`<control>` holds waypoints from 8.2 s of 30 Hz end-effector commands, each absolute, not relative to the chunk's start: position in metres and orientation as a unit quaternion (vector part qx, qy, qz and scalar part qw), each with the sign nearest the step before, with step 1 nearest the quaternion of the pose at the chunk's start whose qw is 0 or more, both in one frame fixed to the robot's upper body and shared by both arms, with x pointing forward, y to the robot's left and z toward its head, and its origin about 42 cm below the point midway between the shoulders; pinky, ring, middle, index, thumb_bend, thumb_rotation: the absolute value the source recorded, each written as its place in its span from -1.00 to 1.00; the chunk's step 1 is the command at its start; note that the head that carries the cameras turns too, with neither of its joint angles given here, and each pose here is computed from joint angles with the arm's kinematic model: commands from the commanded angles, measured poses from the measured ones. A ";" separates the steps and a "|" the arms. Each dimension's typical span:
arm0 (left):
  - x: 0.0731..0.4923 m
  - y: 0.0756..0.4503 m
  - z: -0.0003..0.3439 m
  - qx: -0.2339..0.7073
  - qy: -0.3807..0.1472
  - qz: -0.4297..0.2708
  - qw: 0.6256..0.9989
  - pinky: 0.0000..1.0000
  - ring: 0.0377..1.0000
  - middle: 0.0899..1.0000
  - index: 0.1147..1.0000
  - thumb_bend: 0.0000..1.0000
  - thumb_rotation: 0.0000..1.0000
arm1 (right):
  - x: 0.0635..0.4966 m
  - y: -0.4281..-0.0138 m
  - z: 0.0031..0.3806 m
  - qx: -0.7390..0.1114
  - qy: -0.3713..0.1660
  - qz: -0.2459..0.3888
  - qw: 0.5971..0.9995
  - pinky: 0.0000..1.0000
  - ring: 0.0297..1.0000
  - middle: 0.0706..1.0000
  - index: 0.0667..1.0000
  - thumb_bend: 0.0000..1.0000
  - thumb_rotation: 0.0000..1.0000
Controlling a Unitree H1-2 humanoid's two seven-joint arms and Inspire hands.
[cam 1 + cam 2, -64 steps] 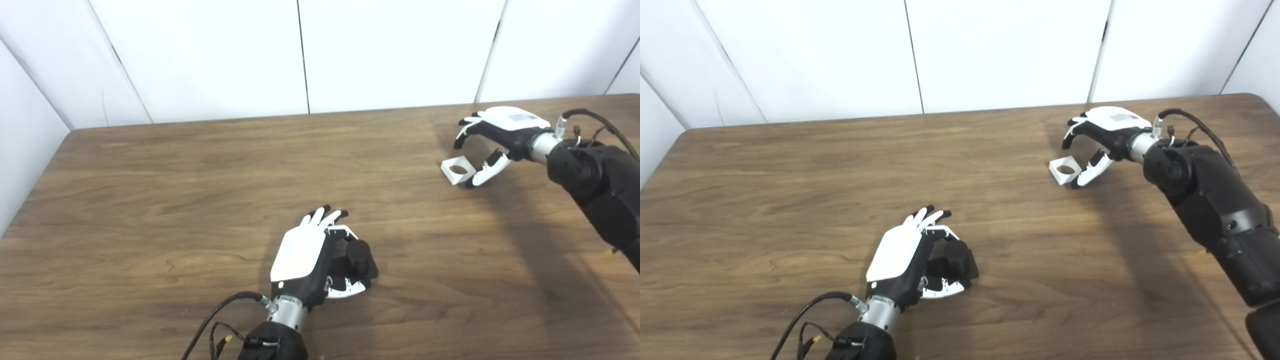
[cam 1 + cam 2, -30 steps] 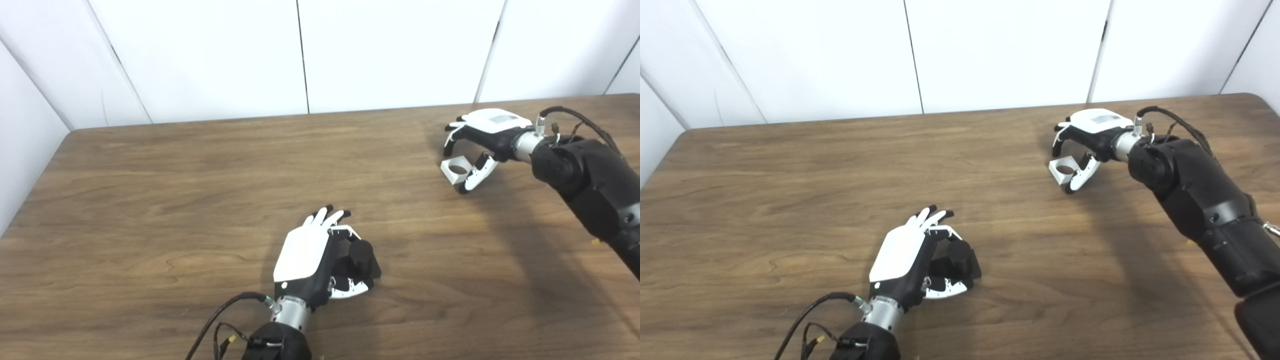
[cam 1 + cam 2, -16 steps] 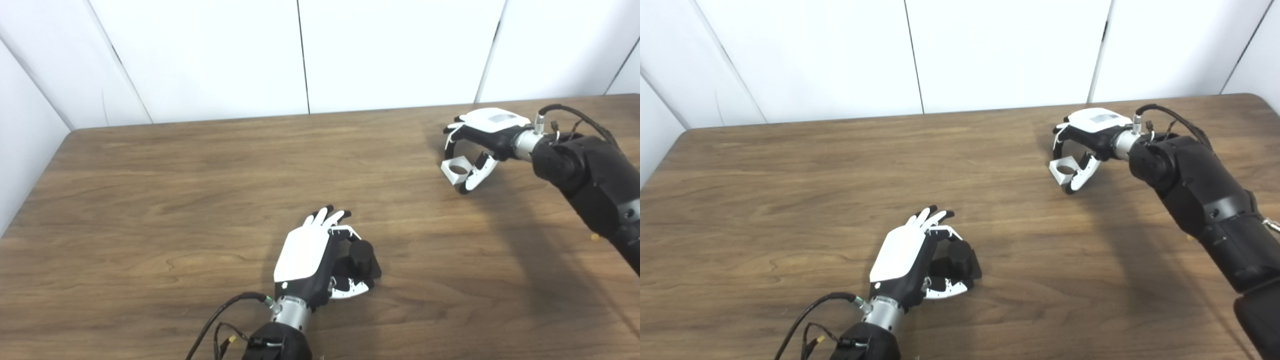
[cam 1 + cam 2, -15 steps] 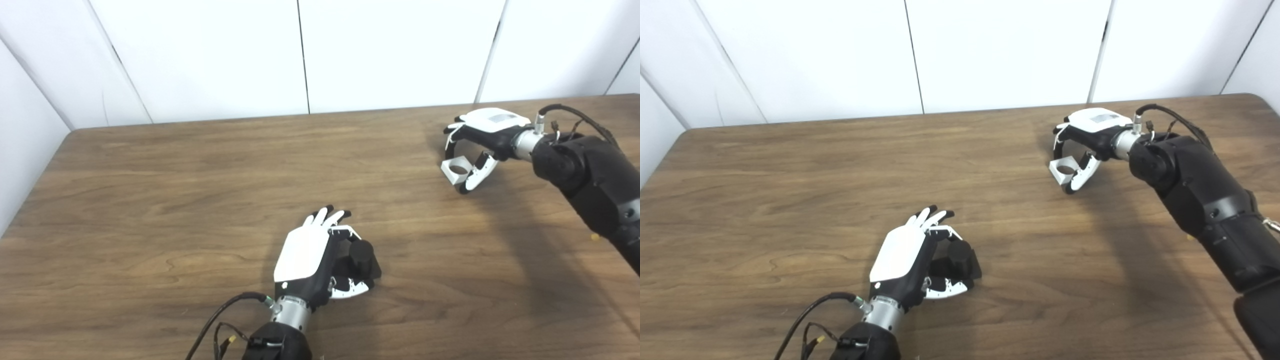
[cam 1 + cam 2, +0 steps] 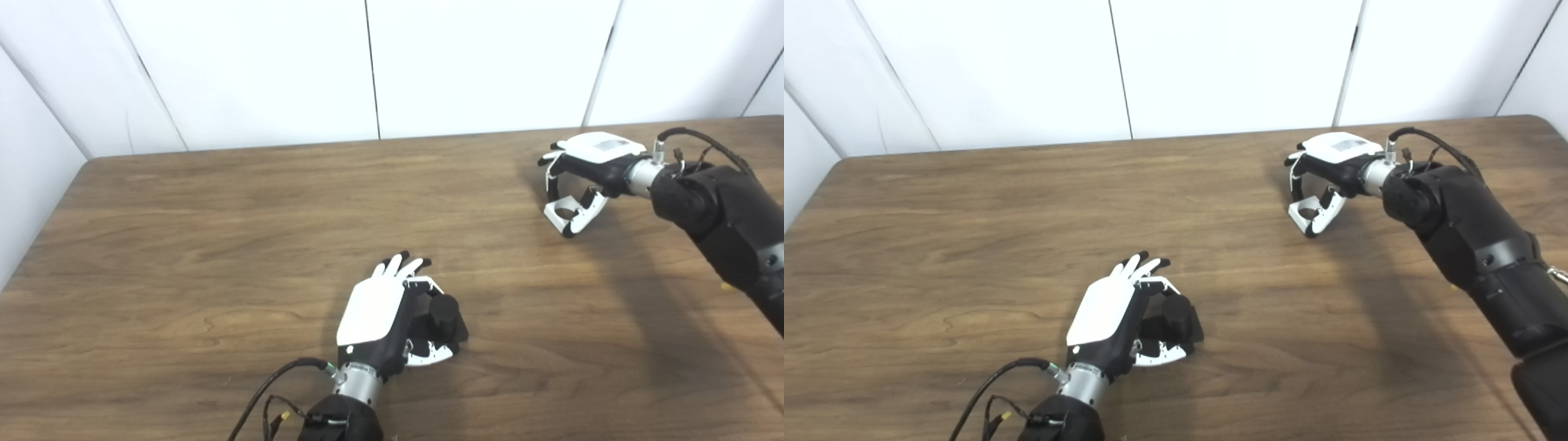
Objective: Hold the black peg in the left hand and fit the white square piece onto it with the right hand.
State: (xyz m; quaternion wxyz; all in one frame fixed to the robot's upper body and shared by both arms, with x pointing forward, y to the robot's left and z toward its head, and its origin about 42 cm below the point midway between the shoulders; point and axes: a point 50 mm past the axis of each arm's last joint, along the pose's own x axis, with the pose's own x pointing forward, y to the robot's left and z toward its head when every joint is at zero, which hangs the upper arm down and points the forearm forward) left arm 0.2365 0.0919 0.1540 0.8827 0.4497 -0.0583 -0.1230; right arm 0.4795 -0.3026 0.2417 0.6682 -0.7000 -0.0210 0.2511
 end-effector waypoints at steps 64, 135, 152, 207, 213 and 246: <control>0.241 0.085 0.156 0.444 -0.062 -0.120 0.886 0.98 0.99 0.80 -0.15 0.05 -0.88 | 0.421 -0.258 0.333 -0.684 -0.110 0.271 0.668 0.99 1.00 0.84 -0.09 0.05 -0.71; 0.243 0.078 0.160 0.450 -0.067 -0.116 0.883 0.93 0.97 0.79 -0.15 0.05 -0.88 | 0.337 -0.158 0.316 -0.623 -0.233 0.411 0.623 0.98 1.00 0.84 -0.09 0.05 -0.72; 0.241 0.075 0.162 0.450 -0.065 -0.117 0.883 0.96 0.98 0.79 -0.15 0.05 -0.88 | 0.338 -0.160 0.309 -0.621 -0.231 0.411 0.627 0.98 1.00 0.84 -0.09 0.05 -0.72; 0.242 0.062 0.157 0.442 -0.069 -0.126 0.886 0.92 0.99 0.78 -0.15 0.05 -0.88 | 0.346 -0.152 0.301 -0.626 -0.222 0.419 0.619 0.98 1.00 0.86 -0.09 0.05 -0.71; 0.240 0.062 0.158 0.448 -0.071 -0.126 0.882 0.90 0.97 0.78 -0.15 0.05 -0.88 | 0.347 -0.154 0.300 -0.627 -0.219 0.420 0.618 0.97 1.00 0.87 -0.09 0.05 -0.71; 0.238 0.057 0.158 0.427 -0.074 -0.129 0.892 0.96 1.00 0.80 -0.15 0.05 -0.88 | 0.351 -0.157 0.298 -0.626 -0.216 0.415 0.624 1.00 1.00 0.87 -0.09 0.05 -0.71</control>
